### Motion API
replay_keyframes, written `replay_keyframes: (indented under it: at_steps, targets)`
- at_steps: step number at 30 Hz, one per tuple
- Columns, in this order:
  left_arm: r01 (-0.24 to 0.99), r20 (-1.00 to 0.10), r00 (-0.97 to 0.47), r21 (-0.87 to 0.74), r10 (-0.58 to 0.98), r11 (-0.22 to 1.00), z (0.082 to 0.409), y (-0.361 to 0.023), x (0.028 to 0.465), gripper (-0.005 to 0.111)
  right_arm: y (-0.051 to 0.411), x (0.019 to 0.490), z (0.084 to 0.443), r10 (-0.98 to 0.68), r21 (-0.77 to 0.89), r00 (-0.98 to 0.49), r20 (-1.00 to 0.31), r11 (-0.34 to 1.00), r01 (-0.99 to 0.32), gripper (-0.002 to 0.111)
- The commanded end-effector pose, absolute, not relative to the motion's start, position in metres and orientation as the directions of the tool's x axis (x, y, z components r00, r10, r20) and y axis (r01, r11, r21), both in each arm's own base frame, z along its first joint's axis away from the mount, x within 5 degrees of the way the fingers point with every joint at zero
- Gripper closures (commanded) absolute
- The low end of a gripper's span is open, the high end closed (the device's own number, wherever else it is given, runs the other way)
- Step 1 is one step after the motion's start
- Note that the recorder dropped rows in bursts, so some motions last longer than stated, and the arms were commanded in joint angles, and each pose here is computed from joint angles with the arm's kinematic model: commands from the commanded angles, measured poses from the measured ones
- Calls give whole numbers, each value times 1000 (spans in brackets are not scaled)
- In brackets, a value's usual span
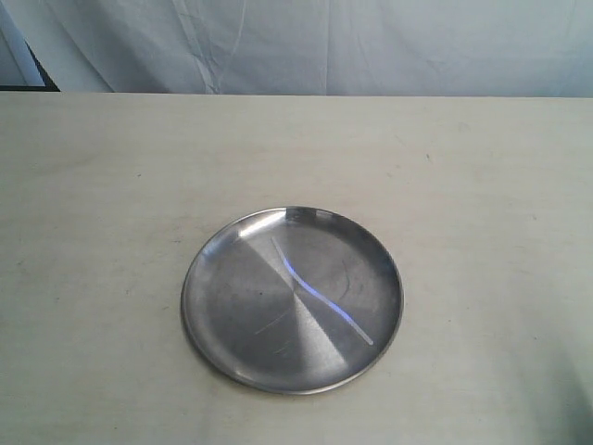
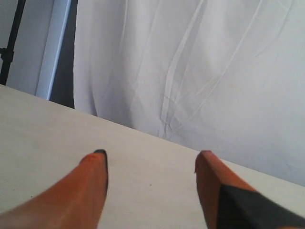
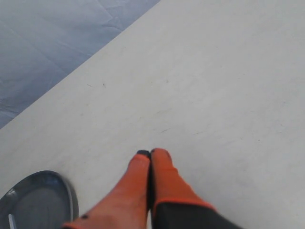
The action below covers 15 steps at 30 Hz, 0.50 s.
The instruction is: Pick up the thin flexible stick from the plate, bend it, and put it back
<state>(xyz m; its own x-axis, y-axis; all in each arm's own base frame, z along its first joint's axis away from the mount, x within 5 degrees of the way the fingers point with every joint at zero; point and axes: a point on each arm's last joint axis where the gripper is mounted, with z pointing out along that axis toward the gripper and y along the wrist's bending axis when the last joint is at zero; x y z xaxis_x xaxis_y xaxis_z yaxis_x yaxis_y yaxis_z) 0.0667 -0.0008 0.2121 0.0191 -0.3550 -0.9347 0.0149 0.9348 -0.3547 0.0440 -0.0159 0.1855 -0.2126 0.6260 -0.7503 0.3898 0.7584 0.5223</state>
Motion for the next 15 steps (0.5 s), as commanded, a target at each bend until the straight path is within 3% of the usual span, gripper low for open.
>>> replay_keyframes:
  at_steps: [1,15]
  targets:
    - [23,-937,17,-349,-349,937,211,-1,66,53,-16,44,184,619,516,-210,-757,763,390,109]
    - [51,-932,91,-346,-350,937,216,-1,59,53,-16,44,184,618,514,-211,-757,763,392,109]
